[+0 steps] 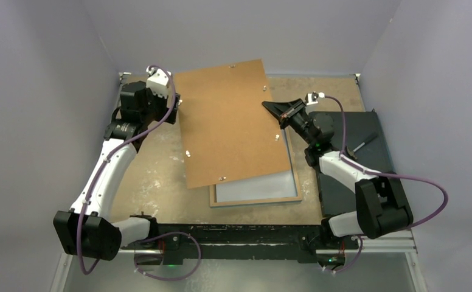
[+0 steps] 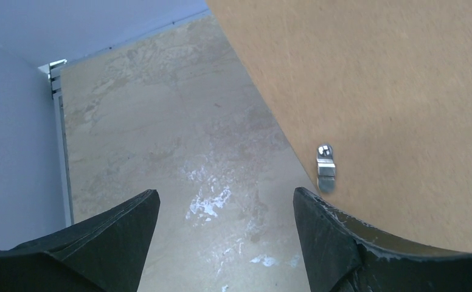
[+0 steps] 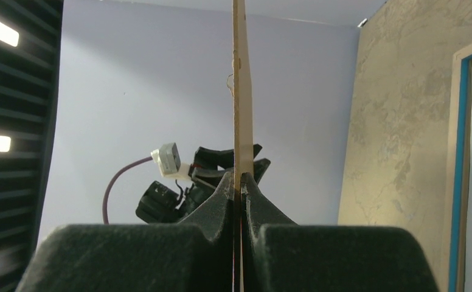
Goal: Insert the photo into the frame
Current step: Turn over the photo frame item on the photo frame.
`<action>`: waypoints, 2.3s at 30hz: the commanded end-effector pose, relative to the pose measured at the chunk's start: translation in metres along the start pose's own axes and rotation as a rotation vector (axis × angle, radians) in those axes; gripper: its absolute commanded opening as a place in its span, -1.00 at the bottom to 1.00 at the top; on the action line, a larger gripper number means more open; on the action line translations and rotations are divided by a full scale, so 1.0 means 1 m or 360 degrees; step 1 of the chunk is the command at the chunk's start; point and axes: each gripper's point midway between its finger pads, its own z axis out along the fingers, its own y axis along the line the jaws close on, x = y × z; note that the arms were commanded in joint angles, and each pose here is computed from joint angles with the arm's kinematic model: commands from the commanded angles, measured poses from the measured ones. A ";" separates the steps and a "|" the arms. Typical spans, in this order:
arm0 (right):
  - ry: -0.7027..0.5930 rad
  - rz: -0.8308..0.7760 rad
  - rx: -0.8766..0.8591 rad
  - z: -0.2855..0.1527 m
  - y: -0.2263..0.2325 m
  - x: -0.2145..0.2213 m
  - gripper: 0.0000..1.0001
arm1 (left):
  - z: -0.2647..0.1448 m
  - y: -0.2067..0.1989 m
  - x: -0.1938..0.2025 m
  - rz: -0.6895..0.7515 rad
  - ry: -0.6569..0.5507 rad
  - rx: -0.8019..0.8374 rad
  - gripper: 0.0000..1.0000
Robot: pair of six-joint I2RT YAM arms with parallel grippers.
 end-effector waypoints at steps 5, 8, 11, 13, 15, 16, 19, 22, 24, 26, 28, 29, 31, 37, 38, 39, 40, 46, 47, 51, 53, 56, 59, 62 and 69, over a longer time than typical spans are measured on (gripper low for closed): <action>0.0037 -0.0018 -0.0249 -0.010 0.052 0.007 -1.00 | 0.004 0.014 -0.033 -0.0102 -0.0138 -0.0126 0.57; 0.0042 -0.0023 -0.0253 -0.011 0.053 0.006 -1.00 | 0.003 0.012 -0.028 -0.0124 -0.0134 -0.0114 0.57; 0.0051 -0.0029 -0.0258 -0.011 0.054 0.007 -1.00 | 0.004 0.012 -0.027 -0.0125 -0.0123 -0.0118 0.57; 0.0056 -0.0036 -0.0261 -0.011 0.054 0.008 -1.00 | 0.005 0.012 -0.030 -0.0126 -0.0135 -0.0111 0.57; 0.0061 -0.0048 -0.0266 -0.011 0.055 0.008 -1.00 | 0.007 0.009 -0.033 -0.0126 -0.0136 -0.0083 0.55; 0.0053 -0.0055 -0.0273 -0.010 0.056 0.007 -1.00 | 0.008 0.008 -0.035 -0.0128 -0.0138 -0.0065 0.54; 0.0045 -0.0061 -0.0266 -0.008 0.054 0.006 -1.00 | 0.012 -0.003 -0.035 -0.0146 -0.0129 0.0022 0.52; 0.0047 -0.0041 -0.0236 -0.005 0.047 0.004 -1.00 | 0.015 -0.017 -0.030 -0.0163 -0.0098 0.0111 0.51; 0.0026 -0.0025 -0.0212 -0.002 0.043 0.001 -1.00 | 0.017 -0.028 -0.022 -0.0148 -0.0060 0.0161 0.53; -0.0012 -0.0028 -0.0201 0.002 0.042 -0.005 -1.00 | 0.018 -0.037 -0.012 -0.0120 -0.0006 0.0205 0.56; -0.0041 -0.0032 -0.0196 0.005 0.042 -0.010 -1.00 | 0.020 -0.045 -0.002 -0.0086 0.0048 0.0249 0.59; -0.0053 -0.0030 -0.0193 0.007 0.041 -0.012 -1.00 | 0.020 -0.048 0.002 -0.0068 0.0071 0.0267 0.60; -0.0085 -0.0030 -0.0189 0.010 0.041 -0.018 -1.00 | 0.020 -0.052 0.006 -0.0031 0.0096 0.0298 0.63; -0.0212 -0.0101 -0.0082 -0.003 0.028 -0.043 -1.00 | 0.015 -0.053 0.013 0.0003 0.0146 0.0314 0.73; -0.0234 -0.0104 -0.0058 -0.009 0.022 -0.049 -1.00 | 0.015 -0.053 0.016 0.0008 0.0149 0.0311 0.74; -0.0247 -0.0100 -0.0039 -0.014 0.016 -0.052 -1.00 | 0.015 -0.053 0.020 0.0013 0.0157 0.0311 0.75; -0.0255 -0.0095 -0.0017 -0.020 0.010 -0.053 -1.00 | 0.015 -0.053 0.024 0.0016 0.0168 0.0311 0.75; -0.0293 -0.0105 0.0108 -0.051 -0.027 -0.062 -1.00 | 0.021 -0.056 0.040 0.0023 0.0221 0.0327 0.76; -0.0288 -0.0104 0.0130 -0.055 -0.034 -0.064 -1.00 | 0.022 -0.056 0.041 0.0028 0.0224 0.0328 0.76; -0.0299 -0.0134 0.0190 -0.072 -0.054 -0.071 -1.00 | 0.025 -0.058 0.049 0.0027 0.0250 0.0340 0.77; -0.0276 -0.0177 0.0214 -0.074 -0.060 -0.072 -1.00 | 0.027 -0.058 0.054 0.0030 0.0271 0.0340 0.77; -0.0219 -0.0202 0.0251 -0.076 -0.070 -0.070 -1.00 | 0.030 -0.058 0.060 0.0038 0.0295 0.0337 0.75; -0.0176 -0.0245 0.0269 -0.077 -0.076 -0.067 -1.00 | 0.032 -0.059 0.064 0.0044 0.0309 0.0342 0.74; -0.0109 -0.0324 0.0278 -0.074 -0.081 -0.065 -1.00 | 0.033 -0.059 0.065 0.0045 0.0313 0.0345 0.71; -0.0071 -0.0405 0.0303 -0.072 -0.094 -0.066 -1.00 | 0.033 -0.061 0.069 0.0049 0.0331 0.0358 0.67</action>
